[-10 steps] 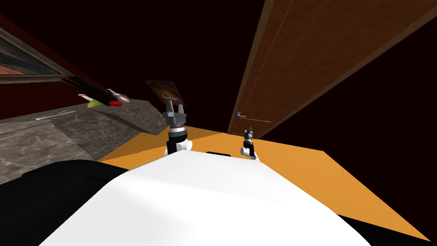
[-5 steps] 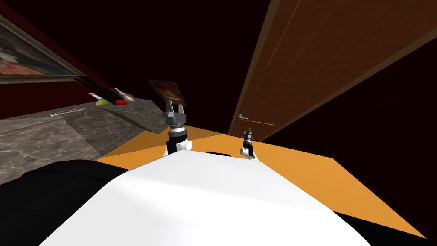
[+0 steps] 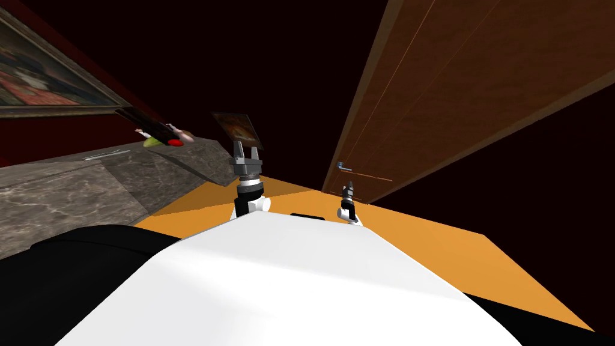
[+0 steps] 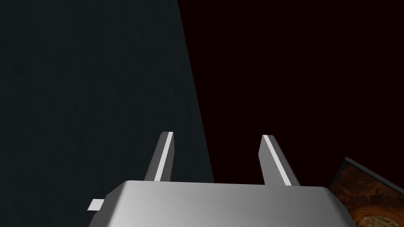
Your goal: Pull the door open
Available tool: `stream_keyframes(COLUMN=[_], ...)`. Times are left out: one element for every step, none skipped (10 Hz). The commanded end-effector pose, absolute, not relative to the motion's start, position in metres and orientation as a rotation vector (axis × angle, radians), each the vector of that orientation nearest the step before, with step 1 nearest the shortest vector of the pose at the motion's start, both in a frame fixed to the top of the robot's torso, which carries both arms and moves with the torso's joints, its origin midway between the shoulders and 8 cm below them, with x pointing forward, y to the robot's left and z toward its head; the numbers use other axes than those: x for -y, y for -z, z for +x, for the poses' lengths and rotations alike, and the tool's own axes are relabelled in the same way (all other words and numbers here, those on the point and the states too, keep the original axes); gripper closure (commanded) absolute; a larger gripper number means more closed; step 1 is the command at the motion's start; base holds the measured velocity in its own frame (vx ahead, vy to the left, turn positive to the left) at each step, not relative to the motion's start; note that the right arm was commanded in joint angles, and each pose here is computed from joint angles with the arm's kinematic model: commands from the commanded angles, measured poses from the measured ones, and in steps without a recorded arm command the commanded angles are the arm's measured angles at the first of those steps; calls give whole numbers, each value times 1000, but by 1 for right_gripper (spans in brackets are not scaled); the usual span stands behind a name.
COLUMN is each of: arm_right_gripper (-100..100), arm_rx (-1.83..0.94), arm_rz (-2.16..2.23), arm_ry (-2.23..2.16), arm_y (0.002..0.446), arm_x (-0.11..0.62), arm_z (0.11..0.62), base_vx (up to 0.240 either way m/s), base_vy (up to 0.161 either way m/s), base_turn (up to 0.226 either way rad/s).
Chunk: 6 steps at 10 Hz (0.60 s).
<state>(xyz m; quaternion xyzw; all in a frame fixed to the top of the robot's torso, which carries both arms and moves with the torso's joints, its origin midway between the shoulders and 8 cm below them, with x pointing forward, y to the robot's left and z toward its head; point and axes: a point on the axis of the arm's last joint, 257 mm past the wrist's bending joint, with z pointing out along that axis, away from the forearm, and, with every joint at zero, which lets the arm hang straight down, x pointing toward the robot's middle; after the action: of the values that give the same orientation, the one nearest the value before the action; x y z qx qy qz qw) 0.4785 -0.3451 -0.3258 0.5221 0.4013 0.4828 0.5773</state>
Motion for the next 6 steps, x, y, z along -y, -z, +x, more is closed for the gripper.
stream_keyframes(arm_right_gripper=[-100,-100,-100,-100,-100,-100], arm_rx=[-946,-950,-957,-960,-964,-967], arm_rz=[1234,1241,1255,1261,1267,1273], arm_ry=[-1116,-1108,-1093,-1086,-1079,-1072], arm_y=[334,339,347,351,355,359], arm_x=[347,349,351,352,353,354], arm_z=[479,479,479,479,478,478], base_vx=[87,87,93,99,90,86], base_vy=[-52,-50,-62,-53,-40,-36], base_turn=[81,100,119,103,73,56])
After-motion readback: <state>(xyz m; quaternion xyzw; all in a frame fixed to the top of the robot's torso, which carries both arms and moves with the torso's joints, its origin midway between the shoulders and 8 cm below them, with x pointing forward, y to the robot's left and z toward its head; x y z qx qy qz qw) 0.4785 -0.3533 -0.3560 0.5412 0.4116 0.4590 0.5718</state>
